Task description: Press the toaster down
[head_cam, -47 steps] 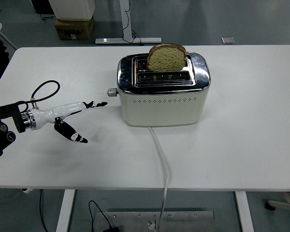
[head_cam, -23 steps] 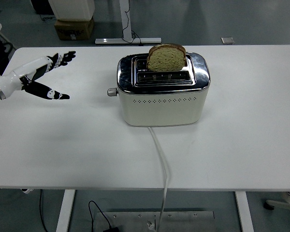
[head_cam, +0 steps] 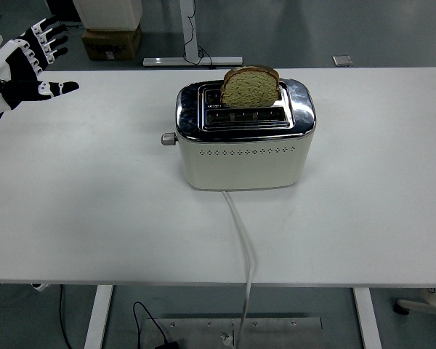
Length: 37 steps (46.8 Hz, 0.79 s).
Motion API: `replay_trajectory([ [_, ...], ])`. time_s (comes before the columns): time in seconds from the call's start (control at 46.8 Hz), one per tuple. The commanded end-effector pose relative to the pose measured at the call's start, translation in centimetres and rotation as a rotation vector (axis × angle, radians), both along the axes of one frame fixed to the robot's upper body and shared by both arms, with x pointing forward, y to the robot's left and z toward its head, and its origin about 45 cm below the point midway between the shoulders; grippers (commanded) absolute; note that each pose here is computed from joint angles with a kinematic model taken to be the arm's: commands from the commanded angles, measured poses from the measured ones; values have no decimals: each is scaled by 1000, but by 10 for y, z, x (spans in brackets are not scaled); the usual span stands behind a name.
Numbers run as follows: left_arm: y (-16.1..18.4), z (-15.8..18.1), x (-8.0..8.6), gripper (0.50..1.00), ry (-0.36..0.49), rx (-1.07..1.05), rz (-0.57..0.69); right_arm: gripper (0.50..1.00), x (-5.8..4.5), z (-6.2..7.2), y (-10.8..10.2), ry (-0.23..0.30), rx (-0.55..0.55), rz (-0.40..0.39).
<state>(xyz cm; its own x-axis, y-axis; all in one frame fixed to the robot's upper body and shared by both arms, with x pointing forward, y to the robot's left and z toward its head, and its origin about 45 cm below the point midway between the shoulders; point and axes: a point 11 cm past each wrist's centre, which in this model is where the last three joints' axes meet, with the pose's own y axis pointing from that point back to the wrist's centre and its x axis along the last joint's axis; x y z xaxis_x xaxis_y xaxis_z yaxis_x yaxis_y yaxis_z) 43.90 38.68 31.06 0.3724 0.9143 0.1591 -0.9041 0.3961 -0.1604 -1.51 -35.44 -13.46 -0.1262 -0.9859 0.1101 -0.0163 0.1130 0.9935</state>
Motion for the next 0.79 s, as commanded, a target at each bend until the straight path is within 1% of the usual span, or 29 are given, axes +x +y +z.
replay_trajectory([
  [0.0,0,-2,1,1000,5,-20,9,998,0,0,0,0,0,0],
  [0.15,-13,-16,2,1000,30,-82,0,998,0,0,0,0,0,0],
  [0.278,-9,-27,-2,1000,59,-149,25,998,0,0,0,0,0,0],
  [0.406,-8,-33,-1,1000,70,-168,40,998,0,0,0,0,0,0],
  [0.62,-5,-59,7,1000,100,-179,114,998,0,0,0,0,0,0],
  [0.769,2,-67,11,1000,109,-281,185,998,0,0,0,0,0,0],
])
